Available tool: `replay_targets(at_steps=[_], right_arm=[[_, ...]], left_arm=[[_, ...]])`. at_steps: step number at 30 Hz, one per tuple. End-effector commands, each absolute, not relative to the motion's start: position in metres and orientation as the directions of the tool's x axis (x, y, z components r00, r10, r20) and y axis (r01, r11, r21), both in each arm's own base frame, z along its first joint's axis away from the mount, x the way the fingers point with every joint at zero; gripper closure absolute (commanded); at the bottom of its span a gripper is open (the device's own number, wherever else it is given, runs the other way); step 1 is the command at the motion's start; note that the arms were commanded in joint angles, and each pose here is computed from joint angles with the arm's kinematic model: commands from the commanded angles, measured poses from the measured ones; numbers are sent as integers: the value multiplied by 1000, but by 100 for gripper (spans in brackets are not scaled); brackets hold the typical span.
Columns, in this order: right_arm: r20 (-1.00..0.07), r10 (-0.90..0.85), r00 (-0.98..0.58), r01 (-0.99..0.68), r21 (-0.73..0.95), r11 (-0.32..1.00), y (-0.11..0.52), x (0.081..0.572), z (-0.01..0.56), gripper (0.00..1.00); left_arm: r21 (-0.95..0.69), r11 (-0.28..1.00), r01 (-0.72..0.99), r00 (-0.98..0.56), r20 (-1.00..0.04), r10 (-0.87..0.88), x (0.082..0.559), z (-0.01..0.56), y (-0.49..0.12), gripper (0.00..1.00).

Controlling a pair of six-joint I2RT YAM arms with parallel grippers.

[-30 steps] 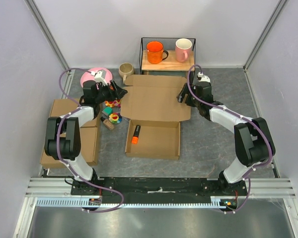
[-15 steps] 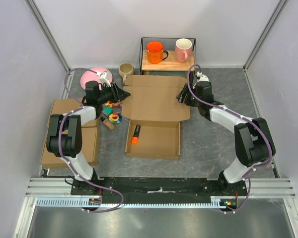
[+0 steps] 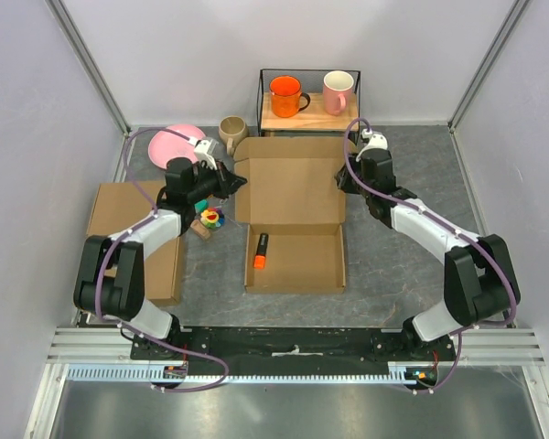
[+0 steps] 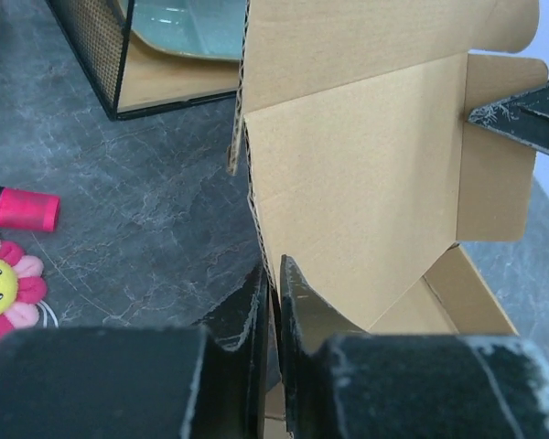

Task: Fold the paper box

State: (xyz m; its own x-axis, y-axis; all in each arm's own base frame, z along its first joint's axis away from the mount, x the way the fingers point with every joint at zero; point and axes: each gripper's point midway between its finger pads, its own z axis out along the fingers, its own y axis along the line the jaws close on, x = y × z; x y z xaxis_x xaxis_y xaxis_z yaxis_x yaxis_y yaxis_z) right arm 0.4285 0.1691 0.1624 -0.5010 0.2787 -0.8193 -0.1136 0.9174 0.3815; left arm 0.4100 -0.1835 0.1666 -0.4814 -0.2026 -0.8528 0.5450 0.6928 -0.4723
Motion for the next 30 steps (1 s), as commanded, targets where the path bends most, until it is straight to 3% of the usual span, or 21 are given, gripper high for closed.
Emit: replay_targets(at_steps=[1, 6, 11, 17, 30], right_arm=[[-852, 223, -474, -159, 332, 930, 182, 411, 172, 75], [-877, 161, -452, -141, 249, 958, 177, 387, 163, 82], [-907, 126, -402, -133, 194, 972, 175, 353, 162, 81], [-925, 118, -360, -136, 177, 975, 168, 325, 165, 79], [-873, 19, -488, -205, 136, 969, 180, 315, 173, 49]], left_arm=[[-328, 715, 617, -371, -923, -104, 387, 180, -203, 90], [-268, 754, 600, -292, -951, -105, 362, 178, -207, 95], [-166, 794, 585, -111, -986, -124, 337, 204, -217, 95], [-158, 856, 493, 2, -983, -183, 329, 218, -202, 96], [-116, 932, 344, 219, -955, -200, 345, 250, -170, 98]])
